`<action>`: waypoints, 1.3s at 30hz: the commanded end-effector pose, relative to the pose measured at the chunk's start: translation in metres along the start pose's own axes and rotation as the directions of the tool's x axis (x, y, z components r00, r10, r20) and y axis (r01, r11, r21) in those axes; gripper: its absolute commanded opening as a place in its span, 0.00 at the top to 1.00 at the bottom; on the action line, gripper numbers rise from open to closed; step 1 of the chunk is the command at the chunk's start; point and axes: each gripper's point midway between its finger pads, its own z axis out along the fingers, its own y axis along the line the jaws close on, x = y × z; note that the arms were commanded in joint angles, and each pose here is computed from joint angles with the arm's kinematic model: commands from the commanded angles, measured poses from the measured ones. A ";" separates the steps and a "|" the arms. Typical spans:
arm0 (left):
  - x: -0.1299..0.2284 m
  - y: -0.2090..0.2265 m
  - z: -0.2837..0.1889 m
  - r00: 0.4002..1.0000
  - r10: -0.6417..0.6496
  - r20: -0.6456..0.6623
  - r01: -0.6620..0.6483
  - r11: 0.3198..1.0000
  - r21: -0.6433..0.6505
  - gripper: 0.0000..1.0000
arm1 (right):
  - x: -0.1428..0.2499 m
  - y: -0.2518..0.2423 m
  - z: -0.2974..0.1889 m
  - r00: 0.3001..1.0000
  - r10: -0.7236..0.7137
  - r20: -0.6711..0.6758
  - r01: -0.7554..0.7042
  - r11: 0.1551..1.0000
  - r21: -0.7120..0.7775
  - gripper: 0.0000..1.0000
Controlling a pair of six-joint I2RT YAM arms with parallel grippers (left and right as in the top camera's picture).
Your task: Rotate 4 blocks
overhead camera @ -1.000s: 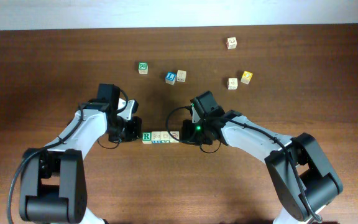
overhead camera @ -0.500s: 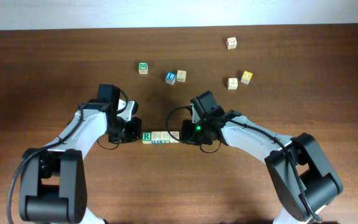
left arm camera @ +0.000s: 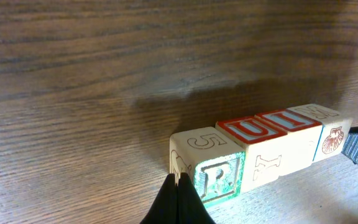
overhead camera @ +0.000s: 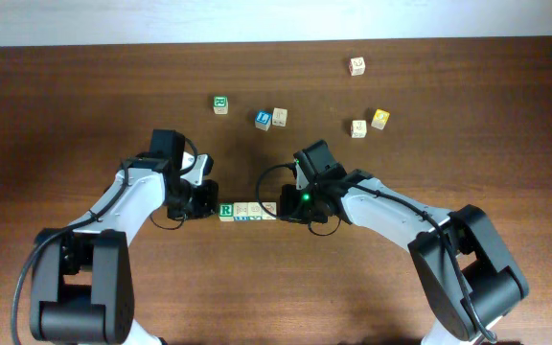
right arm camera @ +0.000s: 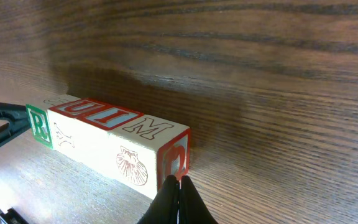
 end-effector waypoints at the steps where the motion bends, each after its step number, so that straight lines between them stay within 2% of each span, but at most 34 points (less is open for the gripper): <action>1: 0.004 0.001 0.006 1.000 0.020 -0.014 -0.020 1.000 0.002 1.00 | 0.003 -0.003 0.004 1.000 -0.004 -0.006 0.004 1.000 0.012 0.96; 13: 0.009 0.008 0.010 1.000 0.015 -0.021 -0.016 1.000 -0.024 1.00 | 0.003 -0.003 0.004 1.000 -0.004 -0.006 0.004 1.000 0.012 0.96; 22: 0.002 -0.008 0.009 1.000 0.029 0.006 -0.030 0.997 0.070 1.00 | 0.003 -0.002 0.004 1.000 -0.004 -0.005 0.004 1.000 0.012 0.96; 39: 0.004 -0.009 0.009 1.000 0.026 -0.003 -0.026 0.997 0.071 1.00 | 0.004 -0.001 0.004 1.000 -0.003 -0.013 0.004 1.000 0.003 0.96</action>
